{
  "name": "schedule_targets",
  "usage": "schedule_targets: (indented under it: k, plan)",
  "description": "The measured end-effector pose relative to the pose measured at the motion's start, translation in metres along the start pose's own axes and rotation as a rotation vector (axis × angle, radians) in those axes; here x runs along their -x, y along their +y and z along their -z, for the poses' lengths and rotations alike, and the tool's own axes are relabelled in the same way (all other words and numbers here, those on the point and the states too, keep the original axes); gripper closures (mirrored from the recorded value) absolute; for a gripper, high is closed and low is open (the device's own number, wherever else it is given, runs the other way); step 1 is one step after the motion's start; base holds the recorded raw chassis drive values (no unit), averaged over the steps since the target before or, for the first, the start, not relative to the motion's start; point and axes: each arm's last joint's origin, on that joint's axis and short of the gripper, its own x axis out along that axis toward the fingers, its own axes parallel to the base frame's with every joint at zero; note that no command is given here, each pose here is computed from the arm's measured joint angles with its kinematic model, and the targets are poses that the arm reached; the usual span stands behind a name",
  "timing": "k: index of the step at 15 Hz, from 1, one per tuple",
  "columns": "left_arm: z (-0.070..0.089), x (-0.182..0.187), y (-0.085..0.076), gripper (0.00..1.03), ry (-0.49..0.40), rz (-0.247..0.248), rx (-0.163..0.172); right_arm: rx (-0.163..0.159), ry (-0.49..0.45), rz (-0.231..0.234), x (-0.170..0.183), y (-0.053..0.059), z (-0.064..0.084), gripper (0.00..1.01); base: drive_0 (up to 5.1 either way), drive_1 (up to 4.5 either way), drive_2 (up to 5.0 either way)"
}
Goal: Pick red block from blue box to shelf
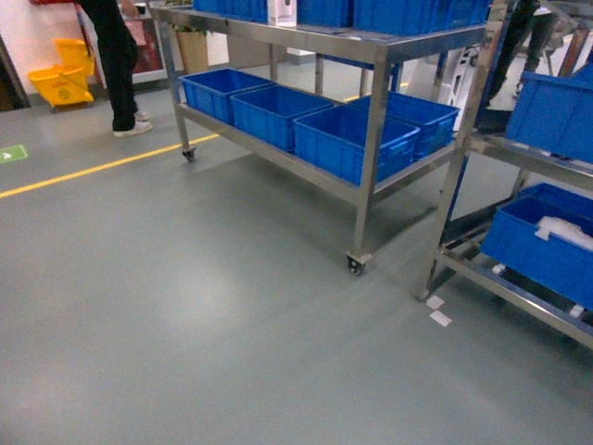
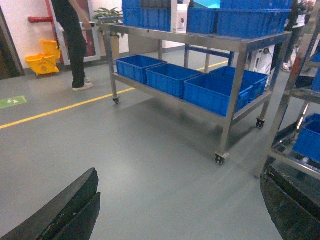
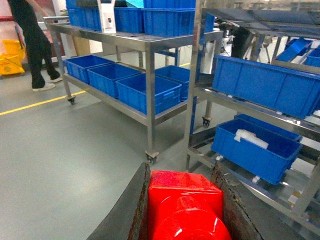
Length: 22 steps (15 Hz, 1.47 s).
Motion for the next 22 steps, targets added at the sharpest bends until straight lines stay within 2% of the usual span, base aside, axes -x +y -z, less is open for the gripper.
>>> schedule_targets:
  k: [22]
  plan:
    - [0.0, 0.0, -0.0001, 0.05, 0.0, 0.001, 0.0, 0.0, 0.0, 0.0, 0.0, 0.0, 0.0, 0.72, -1.5, -1.52, -1.5]
